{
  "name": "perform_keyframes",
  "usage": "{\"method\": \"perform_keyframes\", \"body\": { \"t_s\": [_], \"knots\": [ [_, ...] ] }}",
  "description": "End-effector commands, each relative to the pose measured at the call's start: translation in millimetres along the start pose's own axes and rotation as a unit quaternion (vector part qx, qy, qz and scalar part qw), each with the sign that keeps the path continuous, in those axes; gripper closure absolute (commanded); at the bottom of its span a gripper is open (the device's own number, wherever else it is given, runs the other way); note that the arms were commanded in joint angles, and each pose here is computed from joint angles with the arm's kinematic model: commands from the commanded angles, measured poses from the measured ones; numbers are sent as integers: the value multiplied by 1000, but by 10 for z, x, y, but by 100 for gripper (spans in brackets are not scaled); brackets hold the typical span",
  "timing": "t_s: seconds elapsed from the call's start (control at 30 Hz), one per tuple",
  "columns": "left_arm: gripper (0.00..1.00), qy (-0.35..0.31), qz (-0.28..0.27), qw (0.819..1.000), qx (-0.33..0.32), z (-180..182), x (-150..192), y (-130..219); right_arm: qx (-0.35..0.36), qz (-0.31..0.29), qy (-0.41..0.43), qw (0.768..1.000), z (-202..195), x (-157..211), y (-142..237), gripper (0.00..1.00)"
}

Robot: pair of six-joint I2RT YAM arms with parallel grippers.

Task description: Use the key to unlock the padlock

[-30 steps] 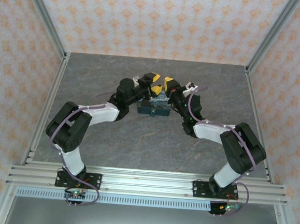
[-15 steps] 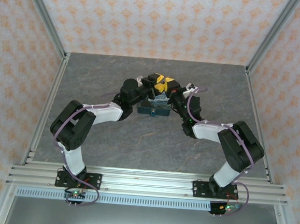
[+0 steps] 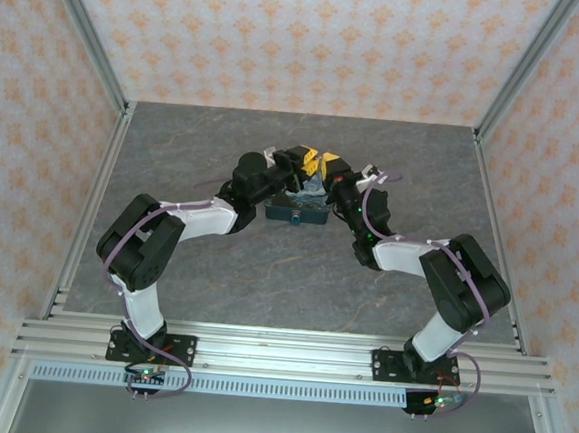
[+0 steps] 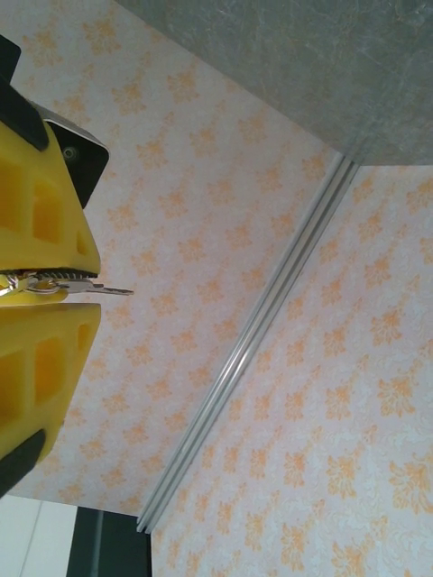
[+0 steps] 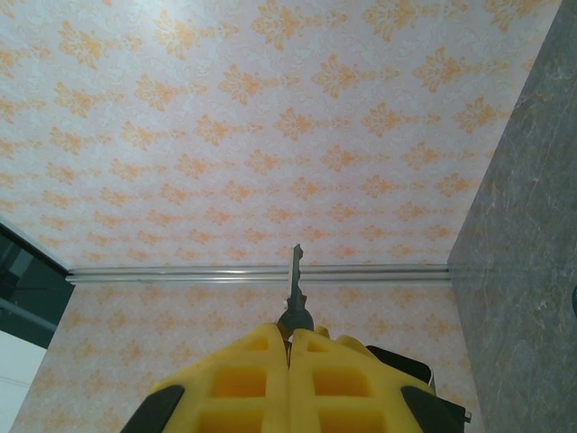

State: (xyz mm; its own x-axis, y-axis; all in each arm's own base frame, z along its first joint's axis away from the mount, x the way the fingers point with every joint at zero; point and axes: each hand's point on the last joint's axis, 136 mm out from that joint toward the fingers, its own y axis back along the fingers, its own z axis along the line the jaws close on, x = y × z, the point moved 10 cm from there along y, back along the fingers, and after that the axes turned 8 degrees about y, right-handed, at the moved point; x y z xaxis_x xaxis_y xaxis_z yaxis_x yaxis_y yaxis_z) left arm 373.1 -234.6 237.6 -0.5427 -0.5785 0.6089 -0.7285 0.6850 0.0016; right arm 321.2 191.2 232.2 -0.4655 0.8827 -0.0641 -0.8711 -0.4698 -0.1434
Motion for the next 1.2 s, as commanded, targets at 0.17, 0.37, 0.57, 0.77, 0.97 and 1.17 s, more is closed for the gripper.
{"method": "perform_keyframes", "body": {
  "t_s": [0.17, 0.37, 0.57, 0.77, 0.97, 1.17],
  "knots": [
    [100, -25, -4, 1000, 1, -75, 82, 21, -31, -11, -3, 999, 120, -41, 46, 100],
    [100, -109, -2, 993, -41, -72, 54, 31, 34, -23, 19, 999, 24, -205, 300, 44],
    [100, -303, 36, 944, -121, -175, 78, 61, 117, 32, 104, 987, 163, -442, 539, 43],
    [100, -483, 91, 852, -178, -302, 245, 160, 125, 139, 186, 965, 355, -465, 461, 43],
    [100, -529, 139, 822, -160, -334, 301, 213, 66, 201, 207, 955, 368, -405, 299, 52],
    [100, -525, 133, 831, -128, -330, 304, 230, 24, 207, 187, 960, 337, -396, 209, 57]
  ]
}}
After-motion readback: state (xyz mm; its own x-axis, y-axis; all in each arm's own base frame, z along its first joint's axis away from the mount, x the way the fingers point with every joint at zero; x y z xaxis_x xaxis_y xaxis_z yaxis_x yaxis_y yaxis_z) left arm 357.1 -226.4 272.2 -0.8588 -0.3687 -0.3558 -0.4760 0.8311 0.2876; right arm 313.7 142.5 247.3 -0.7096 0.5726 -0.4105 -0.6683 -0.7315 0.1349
